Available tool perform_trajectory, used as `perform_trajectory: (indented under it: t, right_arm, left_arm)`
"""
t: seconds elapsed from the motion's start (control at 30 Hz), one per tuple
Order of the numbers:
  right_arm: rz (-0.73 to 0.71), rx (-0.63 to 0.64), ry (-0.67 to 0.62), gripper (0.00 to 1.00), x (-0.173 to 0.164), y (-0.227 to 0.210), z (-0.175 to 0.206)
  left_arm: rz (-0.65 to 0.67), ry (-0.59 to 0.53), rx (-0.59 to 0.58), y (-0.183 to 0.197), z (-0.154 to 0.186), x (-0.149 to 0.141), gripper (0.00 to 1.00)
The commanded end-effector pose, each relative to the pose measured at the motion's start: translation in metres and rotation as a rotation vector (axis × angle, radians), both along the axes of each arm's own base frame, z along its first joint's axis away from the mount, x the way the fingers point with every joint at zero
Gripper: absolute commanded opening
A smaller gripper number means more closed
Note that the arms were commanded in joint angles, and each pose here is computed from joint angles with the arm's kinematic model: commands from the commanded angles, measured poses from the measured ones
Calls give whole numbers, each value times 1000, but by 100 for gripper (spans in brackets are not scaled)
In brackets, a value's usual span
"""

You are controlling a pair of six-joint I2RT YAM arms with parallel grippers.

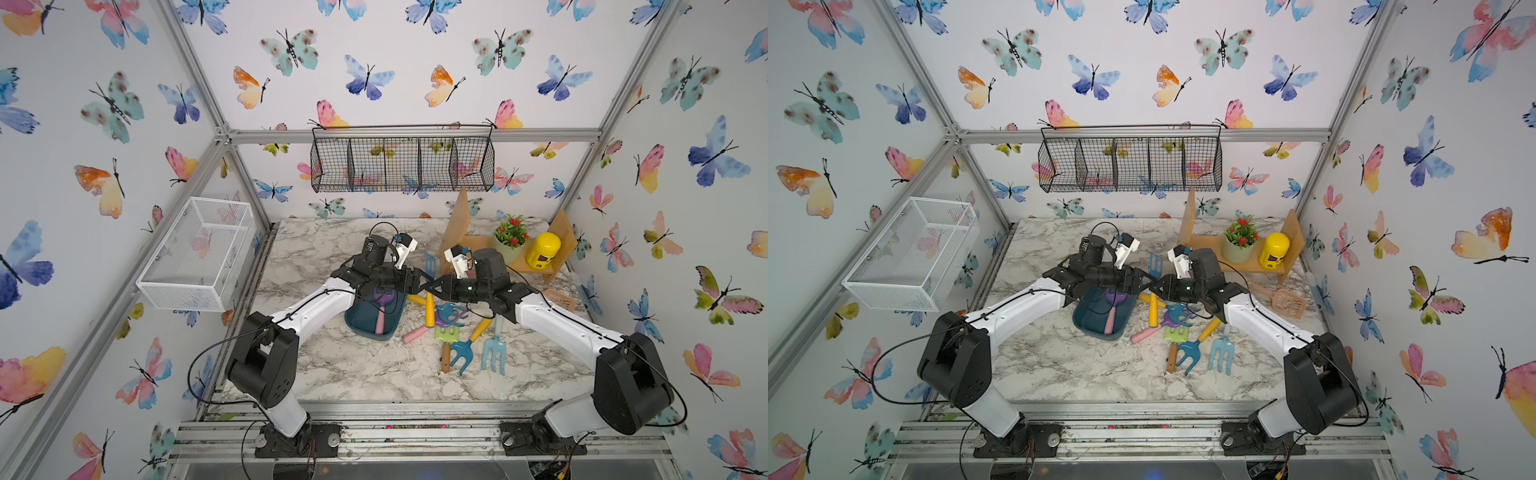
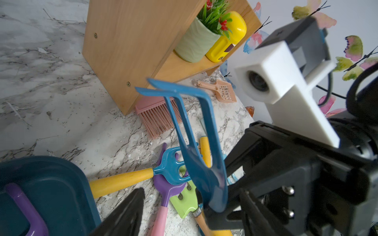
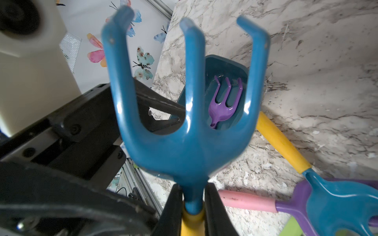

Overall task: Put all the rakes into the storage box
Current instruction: Pick up the rake at the center of the board.

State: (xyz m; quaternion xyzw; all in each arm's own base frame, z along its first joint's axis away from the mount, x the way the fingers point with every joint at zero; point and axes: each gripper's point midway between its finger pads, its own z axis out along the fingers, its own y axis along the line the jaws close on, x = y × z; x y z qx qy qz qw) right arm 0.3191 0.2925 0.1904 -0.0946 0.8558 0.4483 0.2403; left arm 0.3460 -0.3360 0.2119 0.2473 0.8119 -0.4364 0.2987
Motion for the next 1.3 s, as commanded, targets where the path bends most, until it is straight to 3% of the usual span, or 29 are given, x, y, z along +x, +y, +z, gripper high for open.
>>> perform_trajectory:
  t: [0.0,0.4,0.5,0.67,0.73,0.8,0.9,0.97,1.03,1.27]
  right_arm:
    - [74,58,-47,5,-2,14,19]
    - [111,41,-56,4,-2,22,18]
    - [121,47,-60,4,-3,23,20]
    - [114,36,-65,4,-5,21,18]
    - [110,31,-63,5,-5,20,17]
    - [99,26,-60,12,-4,18,15]
    - [58,10,-63,45,-1,13,16]
    - [11,-5,-74,59,3,8,16]
    - [-34,-14,-89,64,7,2,17]
    - [-121,-81,-78,65,11,-14,2]
  left_arm:
    - [-10,-1,-13,-6,1,6,73]
    - [16,-18,-3,-10,0,15,60]
    - [35,-22,11,-8,-3,17,43]
    - [82,-43,49,-1,-4,23,4]
    - [92,-52,57,2,-2,22,0]
    - [135,-73,83,10,1,26,0]
    - [167,-109,107,18,12,27,0]
    - [199,-145,125,25,22,30,0]
    - [233,-179,153,35,29,34,0]
    - [417,-278,410,91,17,51,0]
